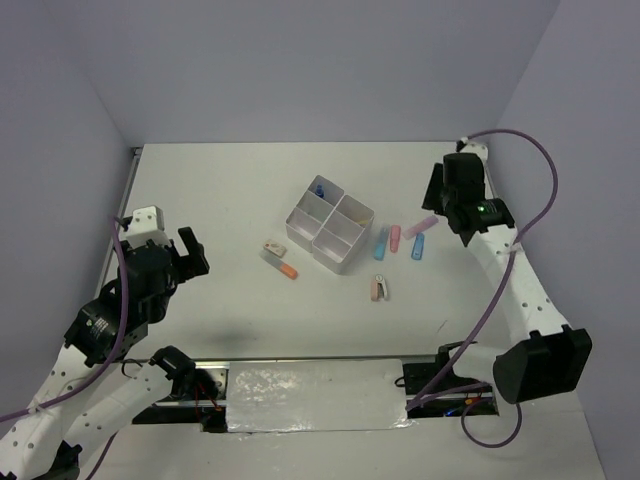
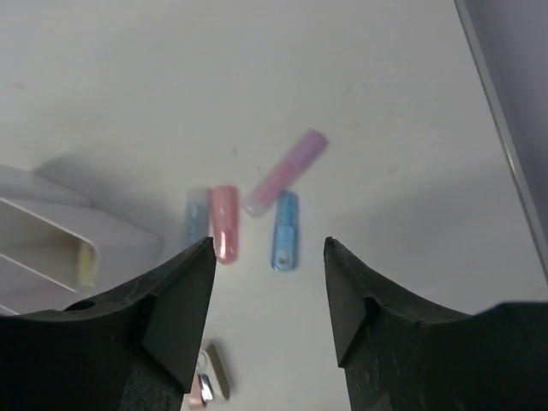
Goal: Sort the stationery into containers
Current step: Pick up the stationery from the center of the board.
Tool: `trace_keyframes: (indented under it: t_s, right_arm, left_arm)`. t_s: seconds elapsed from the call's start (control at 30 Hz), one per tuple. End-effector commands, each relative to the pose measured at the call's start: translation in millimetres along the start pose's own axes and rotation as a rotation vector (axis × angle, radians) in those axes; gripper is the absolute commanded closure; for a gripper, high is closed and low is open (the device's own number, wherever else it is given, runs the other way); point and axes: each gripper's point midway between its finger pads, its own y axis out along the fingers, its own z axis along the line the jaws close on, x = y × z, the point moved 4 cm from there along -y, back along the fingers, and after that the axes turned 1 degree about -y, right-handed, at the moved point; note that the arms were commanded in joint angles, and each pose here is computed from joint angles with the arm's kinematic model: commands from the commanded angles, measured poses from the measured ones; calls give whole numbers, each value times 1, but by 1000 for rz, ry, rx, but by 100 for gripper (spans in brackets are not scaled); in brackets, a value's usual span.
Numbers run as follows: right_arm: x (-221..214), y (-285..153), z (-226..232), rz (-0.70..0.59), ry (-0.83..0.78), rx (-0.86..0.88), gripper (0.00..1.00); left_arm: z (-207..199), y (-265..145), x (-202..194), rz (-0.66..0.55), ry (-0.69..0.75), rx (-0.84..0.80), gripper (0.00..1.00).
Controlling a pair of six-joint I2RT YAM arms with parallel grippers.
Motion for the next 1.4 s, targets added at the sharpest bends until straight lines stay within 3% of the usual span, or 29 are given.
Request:
trace_keyframes:
  t_s: [0.0, 0.17, 0.27, 0.43, 1.03, 1.07, 1.1, 1.13, 1.17, 1.23, 1.37]
  right_arm:
    - [-54, 25, -7, 198, 59, 3, 39]
    - [-91, 55, -41, 365, 39, -104, 39]
    - [-102, 64, -29, 387, 45, 6, 39]
    - [-108, 83, -21, 435, 43, 34, 39]
    - [-175, 134, -24, 647, 5, -36, 44]
    - [-178, 134, -26, 660, 3, -43, 47]
    - [-180, 135, -26, 672, 1, -54, 57]
    - [-180, 134, -27, 674, -1, -59, 57]
    - [-181, 133, -28, 677, -2, -63, 68]
    - [-182, 129, -28, 685, 0, -61, 78]
    - [-174, 111, -34, 622, 43, -100, 89]
  left_arm:
    - [-3, -1, 7, -30, -11, -25, 1]
    - [-3, 1, 5, -22, -5, -21, 1]
    - [-4, 2, 4, -18, -1, -22, 1]
    - [-5, 3, 4, -13, 4, -20, 1]
    - [-9, 3, 3, -9, 12, -47, 1]
    - [-9, 3, 4, -10, 12, -47, 1]
    - [-9, 3, 3, -8, 13, -48, 1]
    - [-9, 3, 4, -10, 11, -50, 1]
    - [-8, 2, 4, -12, 10, -50, 1]
    - [-8, 1, 4, -15, 8, -51, 1]
    - [-8, 1, 5, -20, 4, -59, 1]
